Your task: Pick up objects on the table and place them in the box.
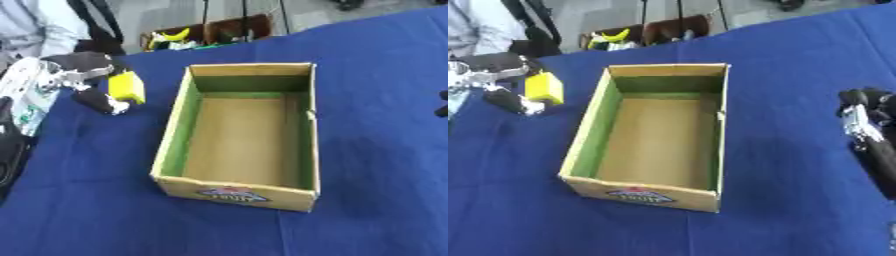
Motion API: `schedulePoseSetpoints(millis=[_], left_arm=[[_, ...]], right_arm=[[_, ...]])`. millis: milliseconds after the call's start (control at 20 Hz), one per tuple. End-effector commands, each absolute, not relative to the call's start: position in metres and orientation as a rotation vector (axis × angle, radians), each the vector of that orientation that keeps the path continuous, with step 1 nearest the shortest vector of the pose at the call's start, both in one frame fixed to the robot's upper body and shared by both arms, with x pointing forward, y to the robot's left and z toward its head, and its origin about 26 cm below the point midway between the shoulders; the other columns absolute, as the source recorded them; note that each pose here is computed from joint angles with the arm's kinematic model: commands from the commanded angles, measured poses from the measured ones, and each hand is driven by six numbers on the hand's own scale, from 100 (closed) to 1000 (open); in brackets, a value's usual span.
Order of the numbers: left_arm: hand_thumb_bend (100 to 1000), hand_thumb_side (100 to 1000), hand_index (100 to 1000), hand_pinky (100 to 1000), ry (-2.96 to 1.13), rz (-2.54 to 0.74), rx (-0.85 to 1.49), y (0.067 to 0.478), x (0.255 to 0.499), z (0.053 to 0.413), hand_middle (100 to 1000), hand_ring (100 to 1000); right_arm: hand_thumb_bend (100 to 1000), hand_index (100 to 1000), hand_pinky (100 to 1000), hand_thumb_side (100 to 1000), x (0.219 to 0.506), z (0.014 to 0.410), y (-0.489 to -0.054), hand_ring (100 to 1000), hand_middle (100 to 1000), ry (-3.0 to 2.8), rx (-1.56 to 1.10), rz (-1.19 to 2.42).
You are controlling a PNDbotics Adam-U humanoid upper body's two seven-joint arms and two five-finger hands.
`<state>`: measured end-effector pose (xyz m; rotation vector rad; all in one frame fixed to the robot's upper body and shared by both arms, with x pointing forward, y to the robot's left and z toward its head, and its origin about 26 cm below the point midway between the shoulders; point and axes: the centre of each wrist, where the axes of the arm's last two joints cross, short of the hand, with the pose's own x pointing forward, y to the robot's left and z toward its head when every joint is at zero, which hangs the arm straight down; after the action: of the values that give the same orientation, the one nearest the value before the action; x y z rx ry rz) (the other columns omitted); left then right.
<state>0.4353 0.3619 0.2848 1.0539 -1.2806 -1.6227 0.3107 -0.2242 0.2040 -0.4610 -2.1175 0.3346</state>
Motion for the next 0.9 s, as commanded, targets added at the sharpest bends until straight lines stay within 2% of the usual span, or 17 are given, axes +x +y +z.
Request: schedulePoseSetpoints(millis=[50,300,500,900], left_arm=[[100,538,814,477,-1.314,-1.6,1.124,0.371,0.424,0.313,762,671],[100,532,781,437,-1.522,-1.622,1.18,0.349,0.41,0.339,712,629],[100,528,776,431,-1.643,-1.681,1.195,0.322,0.396,0.355,705,624],[100,520,777,420,-1.879,-1.759,1.067,0.256,0.368,0.377,697,620]], right_arm=[[100,721,900,753,0.308,0.209,-0.224,972,538,-2.14,-0.46,0.332],[100,721,899,752,0.308,0.209,-0.224,971,538,-2.139,-0.459,0.328],[100,721,899,753,0.308,0.209,-0.222,971,538,-2.143,-0.454,0.327],[100,721,898,751,0.309,0.21,-0.219,970,539,-2.152,-0.442,0.318]])
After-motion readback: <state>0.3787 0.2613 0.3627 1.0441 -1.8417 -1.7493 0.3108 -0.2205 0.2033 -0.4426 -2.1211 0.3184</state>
